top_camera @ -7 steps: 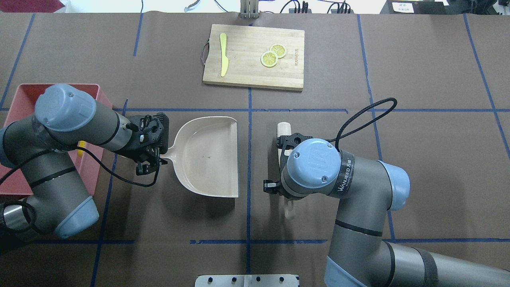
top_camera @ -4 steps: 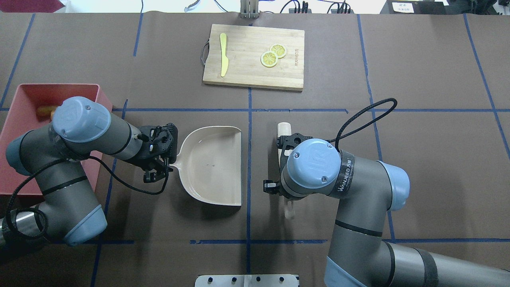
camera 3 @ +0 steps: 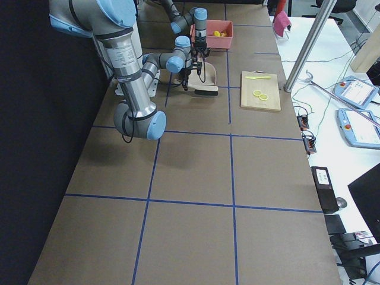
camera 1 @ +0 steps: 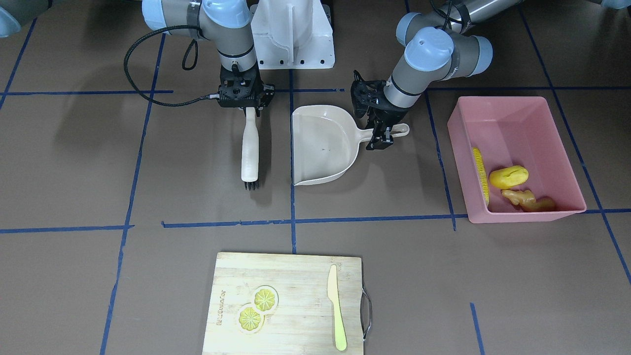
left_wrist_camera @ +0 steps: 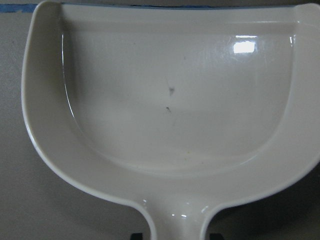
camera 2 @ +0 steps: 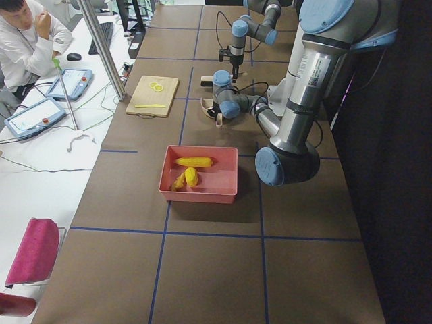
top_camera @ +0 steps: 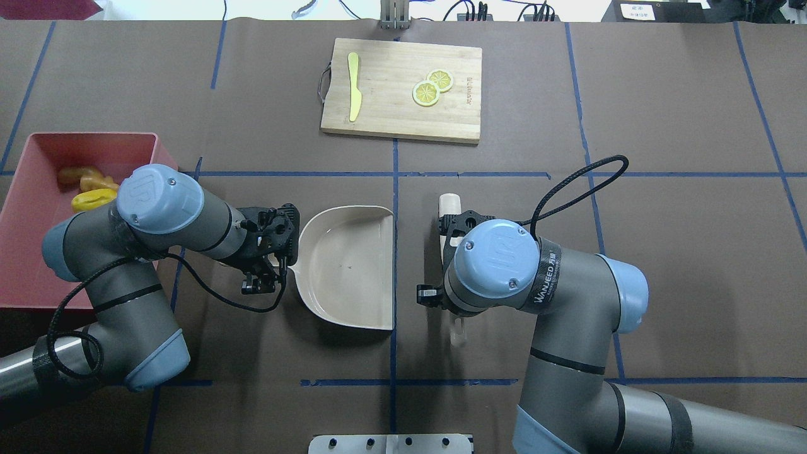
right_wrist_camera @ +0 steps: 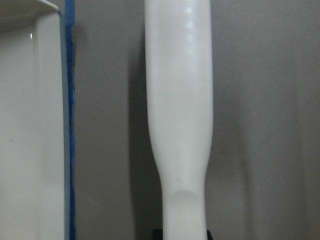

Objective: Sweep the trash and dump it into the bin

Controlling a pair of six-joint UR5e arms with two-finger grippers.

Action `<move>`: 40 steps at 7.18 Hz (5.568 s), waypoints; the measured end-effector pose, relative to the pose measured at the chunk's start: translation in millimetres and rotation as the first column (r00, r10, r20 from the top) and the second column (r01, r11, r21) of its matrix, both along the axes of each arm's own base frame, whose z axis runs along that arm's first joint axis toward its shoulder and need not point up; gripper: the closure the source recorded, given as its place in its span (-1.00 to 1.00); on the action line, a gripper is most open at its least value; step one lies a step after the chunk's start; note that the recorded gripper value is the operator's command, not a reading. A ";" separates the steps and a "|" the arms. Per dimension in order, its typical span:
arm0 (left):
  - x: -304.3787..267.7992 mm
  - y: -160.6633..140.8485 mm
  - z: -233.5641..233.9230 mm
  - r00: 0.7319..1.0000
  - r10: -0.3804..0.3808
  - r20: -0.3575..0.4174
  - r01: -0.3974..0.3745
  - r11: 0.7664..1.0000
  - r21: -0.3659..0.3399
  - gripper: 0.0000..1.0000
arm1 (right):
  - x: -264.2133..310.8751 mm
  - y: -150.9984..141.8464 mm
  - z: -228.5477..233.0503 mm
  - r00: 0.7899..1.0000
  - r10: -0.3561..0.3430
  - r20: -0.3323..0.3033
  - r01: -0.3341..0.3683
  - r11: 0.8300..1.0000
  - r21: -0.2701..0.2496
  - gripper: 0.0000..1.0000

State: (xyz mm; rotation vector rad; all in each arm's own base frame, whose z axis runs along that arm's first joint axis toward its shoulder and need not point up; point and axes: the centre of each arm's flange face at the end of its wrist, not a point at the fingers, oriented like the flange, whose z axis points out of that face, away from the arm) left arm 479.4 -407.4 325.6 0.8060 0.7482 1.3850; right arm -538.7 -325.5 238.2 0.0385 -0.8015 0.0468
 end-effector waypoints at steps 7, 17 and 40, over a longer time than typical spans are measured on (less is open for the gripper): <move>-104.3 -39.2 -51.6 0.983 -0.179 -0.039 0.178 0.984 -0.022 -1.00 | 0.6 -0.7 3.2 1.000 0.005 -0.006 -0.005 1.000 0.004 1.00; -474.2 -142.4 221.7 0.708 -0.527 0.470 0.675 0.311 -0.669 -1.00 | 7.0 -12.9 3.6 1.000 0.025 -0.007 -0.025 0.999 0.027 1.00; -544.1 -33.8 343.2 0.739 -0.452 0.499 0.602 0.112 -0.791 -1.00 | 409.5 4.4 412.6 1.000 0.005 -0.014 -0.005 1.000 0.001 -0.99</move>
